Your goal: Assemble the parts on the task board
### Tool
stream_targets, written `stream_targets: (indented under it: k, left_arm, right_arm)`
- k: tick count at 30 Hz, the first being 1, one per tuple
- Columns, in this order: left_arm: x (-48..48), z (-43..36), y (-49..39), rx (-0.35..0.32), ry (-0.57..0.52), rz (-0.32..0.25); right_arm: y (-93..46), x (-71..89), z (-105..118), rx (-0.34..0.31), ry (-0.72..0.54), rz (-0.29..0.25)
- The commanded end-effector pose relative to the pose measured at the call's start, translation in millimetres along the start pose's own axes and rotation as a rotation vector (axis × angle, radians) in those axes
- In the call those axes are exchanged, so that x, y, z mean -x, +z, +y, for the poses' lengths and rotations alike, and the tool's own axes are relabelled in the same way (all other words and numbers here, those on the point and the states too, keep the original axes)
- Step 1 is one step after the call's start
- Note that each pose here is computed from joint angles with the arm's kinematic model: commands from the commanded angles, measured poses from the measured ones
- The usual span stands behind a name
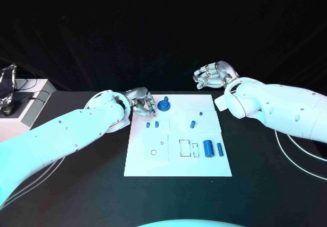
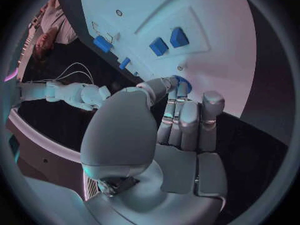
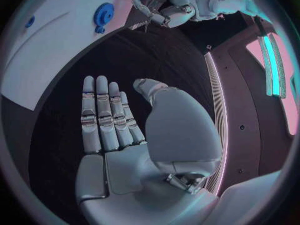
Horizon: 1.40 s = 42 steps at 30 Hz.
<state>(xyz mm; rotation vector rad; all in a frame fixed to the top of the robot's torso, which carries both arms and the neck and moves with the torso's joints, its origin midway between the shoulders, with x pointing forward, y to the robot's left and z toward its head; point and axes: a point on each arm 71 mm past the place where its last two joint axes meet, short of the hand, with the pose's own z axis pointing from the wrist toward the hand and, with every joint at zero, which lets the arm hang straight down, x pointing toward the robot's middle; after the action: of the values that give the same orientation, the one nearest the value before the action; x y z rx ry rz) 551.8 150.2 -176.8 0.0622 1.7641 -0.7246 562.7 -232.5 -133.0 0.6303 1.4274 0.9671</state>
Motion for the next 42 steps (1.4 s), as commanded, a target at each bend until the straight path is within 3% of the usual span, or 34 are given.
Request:
stream_targets:
  k: [1, 17, 42]
  left_arm:
    - [-4.5, 0.7, 0.4, 0.007, 0.014, 0.031]
    - [-13.5, 4.3, 3.2, 0.015, 0.041, 0.025]
    - [-18.7, -0.8, 3.9, 0.0, 0.043, 0.056]
  right_arm:
    - [-0.1, -1.8, 2, 0.017, -0.003, 0.017]
    - [-0.1, -2.5, 2, 0.021, -0.002, 0.017]
    - [0.0, -2.7, 2, 0.02, -0.002, 0.019]
